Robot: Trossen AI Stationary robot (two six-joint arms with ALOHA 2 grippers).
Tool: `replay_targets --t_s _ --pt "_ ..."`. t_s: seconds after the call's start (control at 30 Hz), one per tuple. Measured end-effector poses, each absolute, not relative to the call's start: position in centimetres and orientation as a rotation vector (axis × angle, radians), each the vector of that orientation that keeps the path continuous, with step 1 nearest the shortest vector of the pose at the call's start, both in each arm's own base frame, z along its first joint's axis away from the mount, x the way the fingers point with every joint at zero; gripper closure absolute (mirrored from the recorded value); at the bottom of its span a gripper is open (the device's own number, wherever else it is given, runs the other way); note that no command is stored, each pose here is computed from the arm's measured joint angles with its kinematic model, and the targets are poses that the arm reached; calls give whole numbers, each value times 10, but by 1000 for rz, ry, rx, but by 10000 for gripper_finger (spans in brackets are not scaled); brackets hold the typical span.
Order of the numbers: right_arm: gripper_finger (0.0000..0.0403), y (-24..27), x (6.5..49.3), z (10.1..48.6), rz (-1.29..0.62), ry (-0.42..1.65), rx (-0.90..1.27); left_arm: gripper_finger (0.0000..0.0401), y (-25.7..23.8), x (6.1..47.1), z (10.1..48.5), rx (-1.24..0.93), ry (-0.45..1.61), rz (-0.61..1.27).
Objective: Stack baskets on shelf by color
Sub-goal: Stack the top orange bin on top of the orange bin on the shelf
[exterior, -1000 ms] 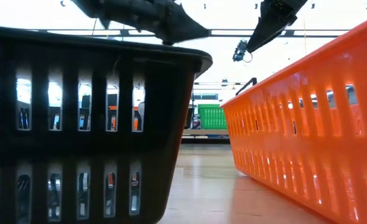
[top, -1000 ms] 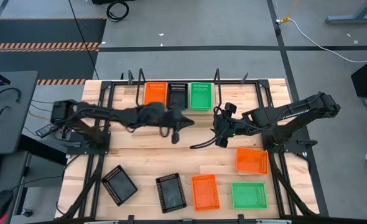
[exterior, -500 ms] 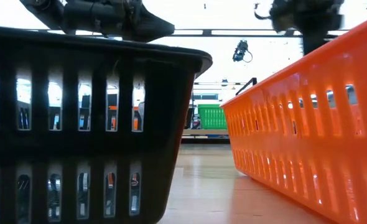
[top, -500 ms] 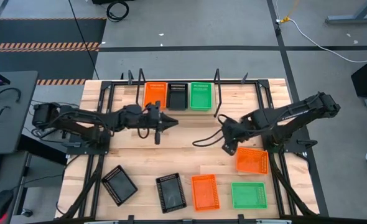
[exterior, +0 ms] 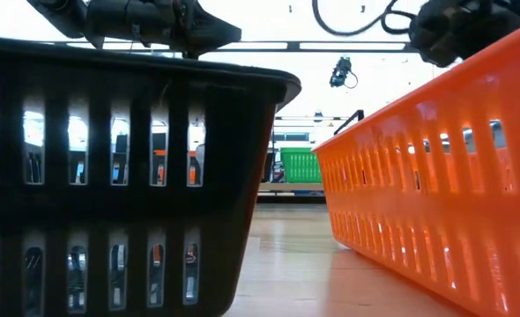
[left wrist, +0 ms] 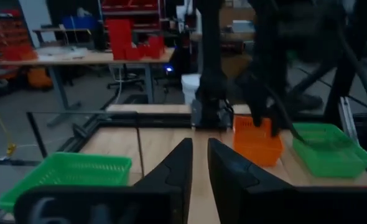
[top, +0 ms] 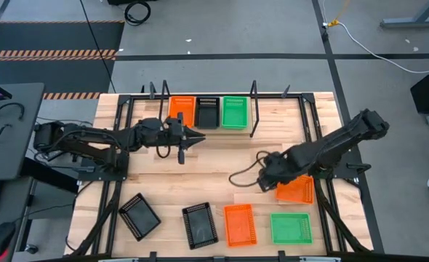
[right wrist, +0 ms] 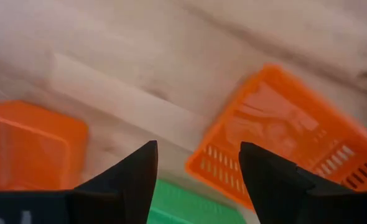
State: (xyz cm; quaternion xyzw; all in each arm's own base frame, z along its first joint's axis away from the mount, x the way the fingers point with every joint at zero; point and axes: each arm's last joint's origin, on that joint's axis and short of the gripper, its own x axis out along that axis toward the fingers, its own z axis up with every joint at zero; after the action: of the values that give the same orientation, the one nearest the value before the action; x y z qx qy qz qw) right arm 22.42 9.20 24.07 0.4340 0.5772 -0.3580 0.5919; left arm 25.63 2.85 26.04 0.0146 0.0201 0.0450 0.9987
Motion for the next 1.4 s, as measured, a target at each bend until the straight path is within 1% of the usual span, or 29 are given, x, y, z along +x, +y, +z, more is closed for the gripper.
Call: replay_targets --t_s 0.2,0.37,0.53,0.7,0.8,0.87,0.93,1.1,1.13,1.17,1.27,1.4 --pt "173 102 235 215 -901 1425 932 340 30 250 267 47 19 98" --pt "173 107 241 197 -951 1473 887 345 30 250 266 62 33 97" --pt "173 112 244 182 -988 1512 832 340 30 250 264 61 54 96" --pt "183 111 245 166 -955 1523 765 339 30 250 263 59 68 96" --pt "206 110 246 162 -922 1489 692 343 30 250 262 58 78 95" --pt "232 110 249 160 -899 1454 662 346 30 250 262 58 80 95" --pt "265 109 252 159 -871 1437 650 349 30 250 262 55 79 96" --pt "376 106 258 159 -774 1425 566 350 30 250 262 31 78 96" --pt "388 104 259 159 -749 1432 537 349 29 250 262 26 77 95" --pt "392 102 261 159 -729 1431 520 348 29 250 262 19 78 95" --pt "386 93 268 160 -687 1411 498 345 28 250 261 1 87 89" --pt "397 88 286 174 -580 1360 468 347 25 250 258 2 120 78"
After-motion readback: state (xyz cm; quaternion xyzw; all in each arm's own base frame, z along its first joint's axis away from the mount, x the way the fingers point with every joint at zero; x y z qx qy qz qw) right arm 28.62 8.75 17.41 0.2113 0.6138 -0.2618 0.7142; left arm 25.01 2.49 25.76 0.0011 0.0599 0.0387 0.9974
